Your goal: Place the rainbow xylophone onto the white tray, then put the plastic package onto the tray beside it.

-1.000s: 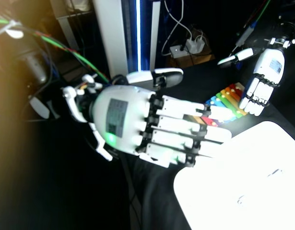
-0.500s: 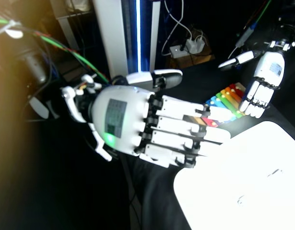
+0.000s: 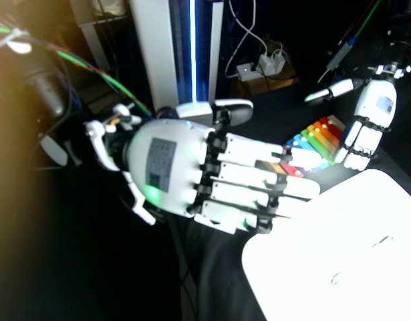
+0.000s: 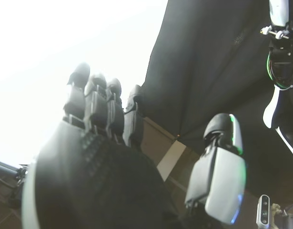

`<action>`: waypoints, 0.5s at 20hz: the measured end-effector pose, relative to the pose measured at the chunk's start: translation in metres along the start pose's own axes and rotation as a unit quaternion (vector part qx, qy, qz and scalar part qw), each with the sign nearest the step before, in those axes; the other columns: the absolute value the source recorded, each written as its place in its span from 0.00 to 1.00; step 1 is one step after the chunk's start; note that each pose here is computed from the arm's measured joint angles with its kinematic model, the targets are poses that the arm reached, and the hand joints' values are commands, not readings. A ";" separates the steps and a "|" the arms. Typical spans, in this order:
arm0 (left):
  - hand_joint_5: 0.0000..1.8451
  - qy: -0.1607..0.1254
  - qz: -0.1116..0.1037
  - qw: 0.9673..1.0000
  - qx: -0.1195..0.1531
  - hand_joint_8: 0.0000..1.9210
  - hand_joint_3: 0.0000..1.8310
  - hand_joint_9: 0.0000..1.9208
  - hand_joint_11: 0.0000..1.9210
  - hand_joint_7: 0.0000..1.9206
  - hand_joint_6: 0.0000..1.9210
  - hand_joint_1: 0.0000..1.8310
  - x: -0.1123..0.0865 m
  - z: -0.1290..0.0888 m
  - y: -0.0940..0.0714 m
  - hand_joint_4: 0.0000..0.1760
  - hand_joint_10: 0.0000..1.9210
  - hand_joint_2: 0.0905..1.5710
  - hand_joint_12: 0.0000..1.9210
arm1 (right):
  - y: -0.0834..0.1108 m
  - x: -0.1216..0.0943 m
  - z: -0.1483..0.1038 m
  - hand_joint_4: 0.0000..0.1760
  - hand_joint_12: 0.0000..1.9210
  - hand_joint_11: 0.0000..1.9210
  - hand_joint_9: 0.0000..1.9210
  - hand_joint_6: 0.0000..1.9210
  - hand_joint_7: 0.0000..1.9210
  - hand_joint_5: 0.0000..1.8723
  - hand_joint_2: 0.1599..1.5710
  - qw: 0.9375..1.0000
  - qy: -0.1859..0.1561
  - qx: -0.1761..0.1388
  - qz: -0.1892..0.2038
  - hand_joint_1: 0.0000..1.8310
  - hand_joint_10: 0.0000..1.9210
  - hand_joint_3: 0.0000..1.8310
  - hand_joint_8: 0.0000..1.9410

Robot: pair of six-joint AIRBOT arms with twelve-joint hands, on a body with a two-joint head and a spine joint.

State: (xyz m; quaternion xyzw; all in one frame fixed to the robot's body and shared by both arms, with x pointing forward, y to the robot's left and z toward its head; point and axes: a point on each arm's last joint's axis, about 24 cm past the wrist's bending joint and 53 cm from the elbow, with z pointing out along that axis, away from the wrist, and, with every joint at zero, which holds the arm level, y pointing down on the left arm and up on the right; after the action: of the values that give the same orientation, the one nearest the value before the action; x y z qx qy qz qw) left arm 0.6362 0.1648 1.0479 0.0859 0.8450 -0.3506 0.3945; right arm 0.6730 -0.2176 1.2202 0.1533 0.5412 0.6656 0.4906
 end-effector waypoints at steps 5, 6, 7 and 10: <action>0.00 0.002 0.000 1.000 -0.004 0.00 0.01 0.00 0.00 0.01 0.00 0.27 0.002 0.002 0.002 0.35 0.00 0.43 0.00 | 0.000 0.000 0.000 0.26 0.27 0.00 0.11 0.00 0.16 0.22 0.45 1.000 0.000 0.000 0.000 0.40 0.00 0.00 0.00; 0.00 0.002 0.000 1.000 -0.005 0.00 0.00 0.00 0.00 0.01 0.00 0.27 0.002 0.002 0.002 0.42 0.00 0.42 0.00 | 0.000 0.000 0.000 0.27 0.26 0.00 0.11 0.00 0.16 0.22 0.46 1.000 0.000 0.000 0.000 0.40 0.00 0.00 0.00; 0.00 0.002 0.000 1.000 -0.005 0.00 0.00 0.00 0.00 0.01 0.00 0.28 0.002 0.002 0.002 0.56 0.00 0.41 0.00 | 0.000 0.000 0.000 0.28 0.27 0.00 0.11 0.00 0.16 0.22 0.46 1.000 0.001 0.000 0.000 0.40 0.00 0.00 0.00; 0.00 0.005 0.000 1.000 -0.006 0.00 0.00 0.00 0.00 0.01 0.00 0.31 0.004 0.002 0.003 0.48 0.00 0.41 0.00 | 0.000 0.001 0.000 0.29 0.28 0.00 0.11 0.00 0.17 0.22 0.46 1.000 0.001 0.000 -0.001 0.40 0.00 0.00 0.00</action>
State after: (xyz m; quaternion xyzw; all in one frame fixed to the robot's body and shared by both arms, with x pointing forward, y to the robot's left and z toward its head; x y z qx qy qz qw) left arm 0.6361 0.1650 1.0424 0.0846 0.8490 -0.3451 0.3910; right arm 0.6727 -0.2172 1.2201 0.1522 0.5418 0.6655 0.4903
